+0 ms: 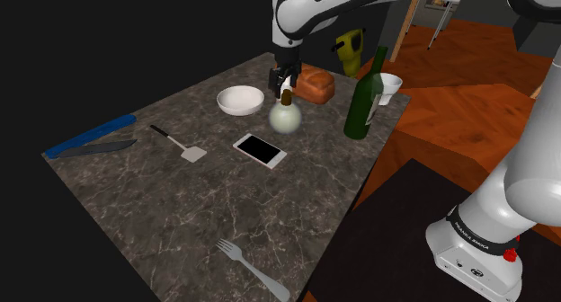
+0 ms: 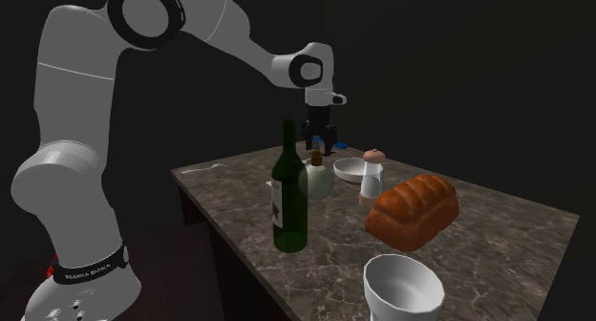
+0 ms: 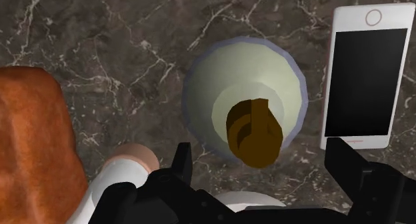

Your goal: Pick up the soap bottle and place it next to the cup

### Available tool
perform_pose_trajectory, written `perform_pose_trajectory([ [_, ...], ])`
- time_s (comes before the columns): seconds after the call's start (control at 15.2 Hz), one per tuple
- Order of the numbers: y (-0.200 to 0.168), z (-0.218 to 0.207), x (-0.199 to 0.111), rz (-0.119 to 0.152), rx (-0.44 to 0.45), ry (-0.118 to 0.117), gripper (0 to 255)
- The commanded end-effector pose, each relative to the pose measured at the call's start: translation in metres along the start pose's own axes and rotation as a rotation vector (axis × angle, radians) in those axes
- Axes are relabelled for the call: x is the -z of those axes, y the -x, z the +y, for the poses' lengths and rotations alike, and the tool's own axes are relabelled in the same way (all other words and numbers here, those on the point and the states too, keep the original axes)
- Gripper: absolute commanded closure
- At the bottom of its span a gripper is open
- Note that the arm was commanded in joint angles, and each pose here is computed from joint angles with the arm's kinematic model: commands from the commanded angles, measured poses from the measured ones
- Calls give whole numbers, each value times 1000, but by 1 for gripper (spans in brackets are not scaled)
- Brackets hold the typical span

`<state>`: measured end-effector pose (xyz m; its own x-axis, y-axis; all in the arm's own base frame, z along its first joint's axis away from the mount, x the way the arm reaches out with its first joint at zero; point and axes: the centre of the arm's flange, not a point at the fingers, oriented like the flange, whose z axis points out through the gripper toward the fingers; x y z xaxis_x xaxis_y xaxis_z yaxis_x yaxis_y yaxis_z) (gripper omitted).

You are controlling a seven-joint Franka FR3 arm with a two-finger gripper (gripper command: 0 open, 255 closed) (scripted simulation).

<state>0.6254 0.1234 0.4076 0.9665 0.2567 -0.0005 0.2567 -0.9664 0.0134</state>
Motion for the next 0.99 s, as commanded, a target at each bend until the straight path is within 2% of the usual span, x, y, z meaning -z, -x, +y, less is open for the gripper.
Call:
perform_pose_trajectory([
  [0.0,0,0,-10,0,0,0,0],
  [0.13,0,0,-24,0,0,0,0],
  [0.66,0,0,-24,0,0,0,0],
  [0.73,0,0,-24,0,0,0,255],
  [0.92,0,0,-24,0,0,0,255],
])
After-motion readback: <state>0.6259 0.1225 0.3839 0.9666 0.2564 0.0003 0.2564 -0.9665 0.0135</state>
